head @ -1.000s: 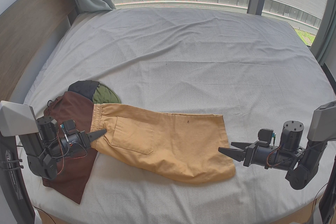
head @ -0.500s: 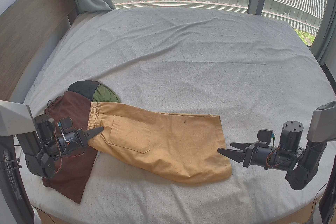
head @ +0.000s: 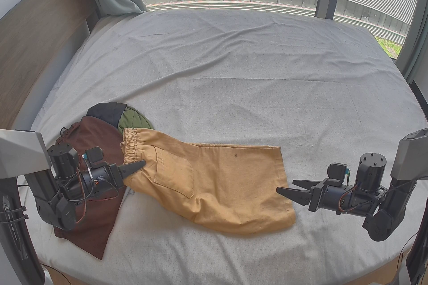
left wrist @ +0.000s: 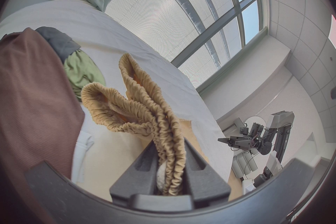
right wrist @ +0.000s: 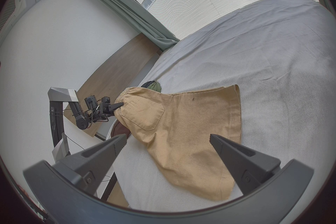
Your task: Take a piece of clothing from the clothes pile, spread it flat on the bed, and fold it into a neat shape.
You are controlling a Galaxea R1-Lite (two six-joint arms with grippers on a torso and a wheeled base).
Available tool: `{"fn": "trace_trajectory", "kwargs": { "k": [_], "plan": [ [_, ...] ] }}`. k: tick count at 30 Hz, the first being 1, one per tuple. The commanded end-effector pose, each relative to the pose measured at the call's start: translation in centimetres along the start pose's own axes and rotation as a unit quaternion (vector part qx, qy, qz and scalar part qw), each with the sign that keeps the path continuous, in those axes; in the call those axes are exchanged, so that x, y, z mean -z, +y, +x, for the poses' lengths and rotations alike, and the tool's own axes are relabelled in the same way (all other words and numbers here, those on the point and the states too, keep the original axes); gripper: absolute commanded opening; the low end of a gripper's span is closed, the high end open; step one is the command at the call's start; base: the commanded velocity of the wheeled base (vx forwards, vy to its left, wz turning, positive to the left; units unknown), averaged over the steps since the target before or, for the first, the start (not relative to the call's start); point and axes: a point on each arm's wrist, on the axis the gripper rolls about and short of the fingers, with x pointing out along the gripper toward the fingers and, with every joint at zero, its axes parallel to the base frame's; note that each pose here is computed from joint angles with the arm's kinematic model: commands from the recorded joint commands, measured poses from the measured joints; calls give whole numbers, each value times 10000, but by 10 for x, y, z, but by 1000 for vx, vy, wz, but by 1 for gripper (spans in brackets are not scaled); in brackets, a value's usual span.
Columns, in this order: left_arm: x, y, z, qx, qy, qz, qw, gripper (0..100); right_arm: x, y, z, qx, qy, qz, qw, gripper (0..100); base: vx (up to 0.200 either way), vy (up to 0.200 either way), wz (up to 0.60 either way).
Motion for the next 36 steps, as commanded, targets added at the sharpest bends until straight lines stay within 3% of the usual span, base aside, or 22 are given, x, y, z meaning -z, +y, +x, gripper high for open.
{"fn": "trace_trajectory", "kwargs": {
  "k": [1, 12, 22, 36],
  "plan": [
    [1, -18, 13, 201, 35, 114, 9997, 0, -2, 1, -1, -17, -44, -26, 10000, 100, 0, 0, 0],
    [3, -41, 46, 605, 37, 190, 9980, 0, -5, 0, -3, 1, -100, -39, 9999, 100, 0, 0, 0],
    [9, -43, 61, 763, 130, 187, 9968, 0, -6, -1, -2, -3, -108, -24, 9999, 100, 0, 0, 0],
    [19, -64, 83, 1174, 299, 242, 9923, 0, -7, -1, -2, -14, -134, -29, 9999, 100, 0, 0, 0]
  ]
}}
